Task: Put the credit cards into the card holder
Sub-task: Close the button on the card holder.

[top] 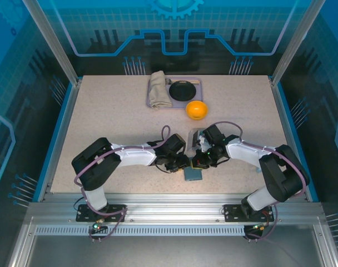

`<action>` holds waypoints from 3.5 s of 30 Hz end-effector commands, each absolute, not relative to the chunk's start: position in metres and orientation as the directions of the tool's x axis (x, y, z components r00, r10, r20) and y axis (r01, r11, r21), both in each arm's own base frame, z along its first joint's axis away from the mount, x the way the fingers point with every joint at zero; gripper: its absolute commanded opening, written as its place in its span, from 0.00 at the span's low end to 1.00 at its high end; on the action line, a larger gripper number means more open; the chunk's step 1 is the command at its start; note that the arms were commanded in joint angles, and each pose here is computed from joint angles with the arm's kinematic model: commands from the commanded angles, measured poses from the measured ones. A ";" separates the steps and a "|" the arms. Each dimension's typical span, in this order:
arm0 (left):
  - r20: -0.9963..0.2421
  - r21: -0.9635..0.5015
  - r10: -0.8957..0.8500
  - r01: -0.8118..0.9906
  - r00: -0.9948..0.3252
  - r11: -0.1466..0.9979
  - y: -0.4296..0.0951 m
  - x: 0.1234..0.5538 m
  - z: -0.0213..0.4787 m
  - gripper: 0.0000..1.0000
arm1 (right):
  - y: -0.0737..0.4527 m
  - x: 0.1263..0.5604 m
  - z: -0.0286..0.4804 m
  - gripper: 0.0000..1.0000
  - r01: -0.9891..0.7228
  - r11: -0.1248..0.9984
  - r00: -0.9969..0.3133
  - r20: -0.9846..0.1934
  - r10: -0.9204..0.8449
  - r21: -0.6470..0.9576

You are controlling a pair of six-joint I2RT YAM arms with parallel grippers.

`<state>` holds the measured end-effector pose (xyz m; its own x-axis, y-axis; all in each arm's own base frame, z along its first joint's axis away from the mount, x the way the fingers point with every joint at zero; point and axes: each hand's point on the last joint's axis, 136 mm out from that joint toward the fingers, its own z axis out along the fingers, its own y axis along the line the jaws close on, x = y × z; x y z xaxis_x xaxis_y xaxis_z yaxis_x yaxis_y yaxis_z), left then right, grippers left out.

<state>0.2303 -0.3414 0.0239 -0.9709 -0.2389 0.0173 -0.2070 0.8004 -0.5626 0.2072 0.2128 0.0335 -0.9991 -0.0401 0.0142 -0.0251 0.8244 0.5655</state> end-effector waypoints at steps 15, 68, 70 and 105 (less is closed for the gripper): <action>0.049 -0.559 -0.215 -0.205 -0.975 0.803 -0.343 0.219 0.016 0.29 | 0.187 0.209 -0.005 0.00 0.096 0.929 -0.995 0.069 0.076 0.357; 0.053 -0.553 -0.218 -0.211 -0.974 0.806 -0.343 0.220 0.014 0.28 | 0.210 0.202 0.019 0.00 -0.014 0.911 -0.997 0.064 -0.044 0.413; 0.054 -0.554 -0.220 -0.212 -0.974 0.805 -0.343 0.220 0.014 0.28 | 0.206 0.200 0.014 0.00 -0.013 0.921 -0.995 0.082 -0.049 0.388; -0.069 -0.566 -0.225 -0.147 -0.972 0.811 -0.333 0.231 0.052 0.34 | 0.209 0.230 0.099 0.28 -0.232 0.885 -0.937 -0.337 -0.092 0.403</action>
<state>0.2289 -0.3396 0.0288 -0.9725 -0.2329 0.0005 -0.1922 0.8015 -0.5663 0.2145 0.2094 0.0489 -0.9798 -0.0682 -0.1879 -0.1442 0.8923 0.4278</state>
